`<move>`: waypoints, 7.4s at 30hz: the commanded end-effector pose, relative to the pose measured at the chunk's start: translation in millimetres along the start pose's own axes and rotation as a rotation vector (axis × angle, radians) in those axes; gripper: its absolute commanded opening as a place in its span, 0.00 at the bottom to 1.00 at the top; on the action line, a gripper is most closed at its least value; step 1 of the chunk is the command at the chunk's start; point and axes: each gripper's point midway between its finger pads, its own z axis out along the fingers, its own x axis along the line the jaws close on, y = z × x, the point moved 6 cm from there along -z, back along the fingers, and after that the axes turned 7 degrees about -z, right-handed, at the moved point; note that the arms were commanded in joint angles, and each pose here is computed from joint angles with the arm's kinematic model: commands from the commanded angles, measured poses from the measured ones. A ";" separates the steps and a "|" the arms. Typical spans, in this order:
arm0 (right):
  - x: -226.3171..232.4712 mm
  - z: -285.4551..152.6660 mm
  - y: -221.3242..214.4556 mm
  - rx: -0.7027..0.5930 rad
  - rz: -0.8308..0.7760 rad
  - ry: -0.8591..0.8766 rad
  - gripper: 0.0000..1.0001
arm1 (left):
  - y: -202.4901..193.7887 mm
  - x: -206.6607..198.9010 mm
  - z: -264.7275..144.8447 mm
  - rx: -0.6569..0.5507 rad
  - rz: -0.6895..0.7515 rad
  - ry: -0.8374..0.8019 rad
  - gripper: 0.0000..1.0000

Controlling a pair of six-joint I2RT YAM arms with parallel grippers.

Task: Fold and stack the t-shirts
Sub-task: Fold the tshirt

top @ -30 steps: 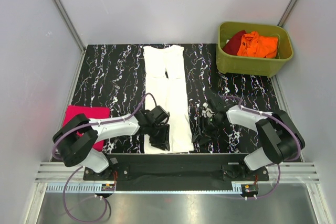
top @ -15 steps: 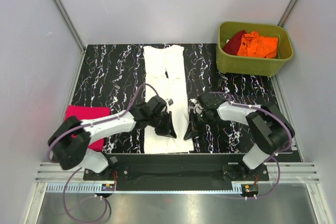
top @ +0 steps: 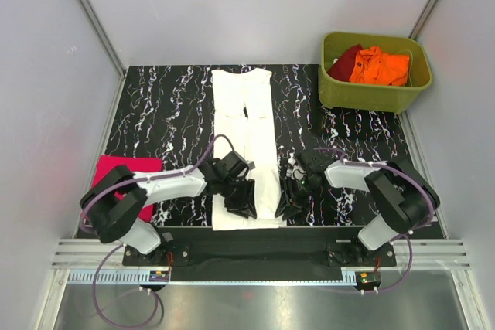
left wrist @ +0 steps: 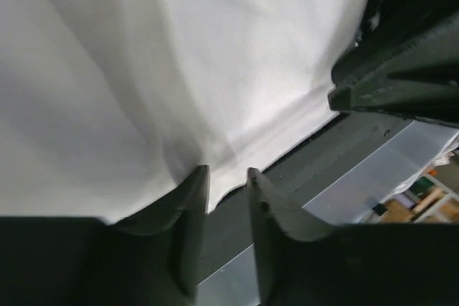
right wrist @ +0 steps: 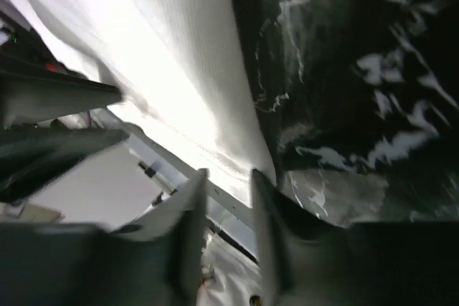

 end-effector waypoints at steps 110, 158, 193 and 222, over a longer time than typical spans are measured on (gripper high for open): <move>57.4 -91.7 284.0 -0.285 -0.108 -0.086 0.00 | 263.8 56.9 -142.0 -0.516 -0.411 -0.032 0.00; 39.3 -140.5 315.8 -0.393 -0.087 -0.068 0.75 | 283.4 13.7 -183.5 -0.705 -0.101 -0.004 0.38; 39.0 -90.7 362.7 -0.544 -0.181 0.159 0.05 | 327.2 38.6 -117.9 -0.609 -0.012 -0.132 0.25; 14.2 -34.0 219.5 -0.144 -0.151 0.219 0.00 | 182.9 90.2 -43.3 -0.339 -0.251 -0.136 0.00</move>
